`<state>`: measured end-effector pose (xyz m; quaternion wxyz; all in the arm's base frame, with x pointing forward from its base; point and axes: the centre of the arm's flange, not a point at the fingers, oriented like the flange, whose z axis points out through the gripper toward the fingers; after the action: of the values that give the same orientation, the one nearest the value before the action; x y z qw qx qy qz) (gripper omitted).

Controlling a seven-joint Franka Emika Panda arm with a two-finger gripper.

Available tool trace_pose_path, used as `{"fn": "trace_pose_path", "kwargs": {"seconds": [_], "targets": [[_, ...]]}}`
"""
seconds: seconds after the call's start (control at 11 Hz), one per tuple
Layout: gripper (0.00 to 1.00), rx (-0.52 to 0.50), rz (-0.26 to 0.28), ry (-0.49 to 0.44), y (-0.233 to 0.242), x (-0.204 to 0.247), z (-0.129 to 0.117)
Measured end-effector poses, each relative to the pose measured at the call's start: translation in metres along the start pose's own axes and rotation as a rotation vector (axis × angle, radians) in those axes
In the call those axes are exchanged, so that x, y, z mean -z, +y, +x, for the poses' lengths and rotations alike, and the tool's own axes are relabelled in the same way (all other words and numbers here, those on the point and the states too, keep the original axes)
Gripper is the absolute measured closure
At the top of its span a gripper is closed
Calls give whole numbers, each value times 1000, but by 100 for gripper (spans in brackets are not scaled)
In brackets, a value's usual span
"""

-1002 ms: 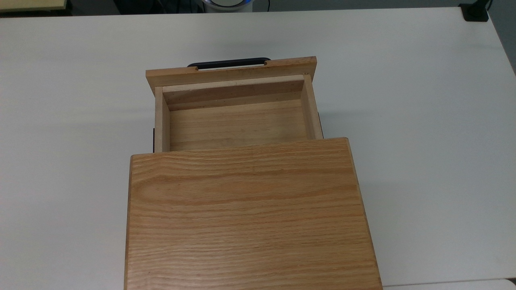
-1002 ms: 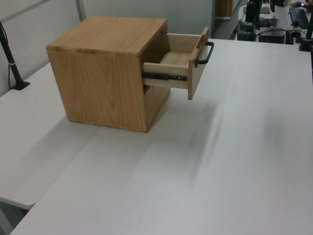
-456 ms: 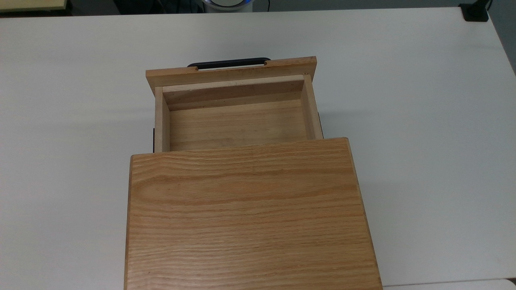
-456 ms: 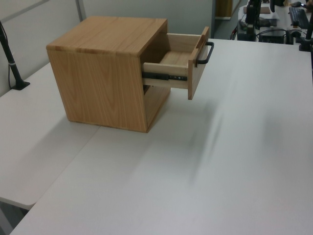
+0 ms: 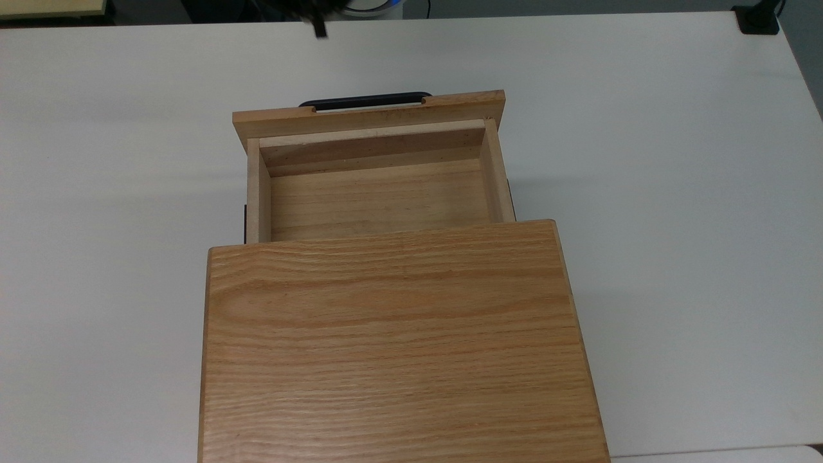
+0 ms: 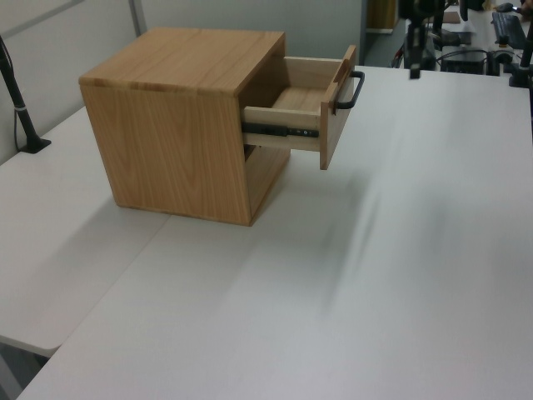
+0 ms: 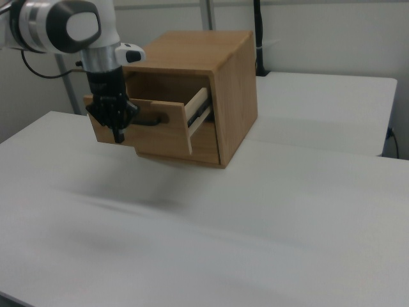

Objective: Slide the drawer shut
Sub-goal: 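Push the drawer front with the gripper into the wooden cabinet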

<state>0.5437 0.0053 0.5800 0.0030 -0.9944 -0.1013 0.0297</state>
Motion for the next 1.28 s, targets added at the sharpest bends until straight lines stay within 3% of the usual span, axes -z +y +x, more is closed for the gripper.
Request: {"fn": "trace_pose_path", "kwargs": {"seconds": [0.27,0.82,1.09,1.28], "targets": [[99,-13,48,117,-17,-22,43],[99,-199,64,344,-37,-28,124],[99,-293,69,500,-38,-36,162],[99,-327,75,544,-41,-40,178]]}}
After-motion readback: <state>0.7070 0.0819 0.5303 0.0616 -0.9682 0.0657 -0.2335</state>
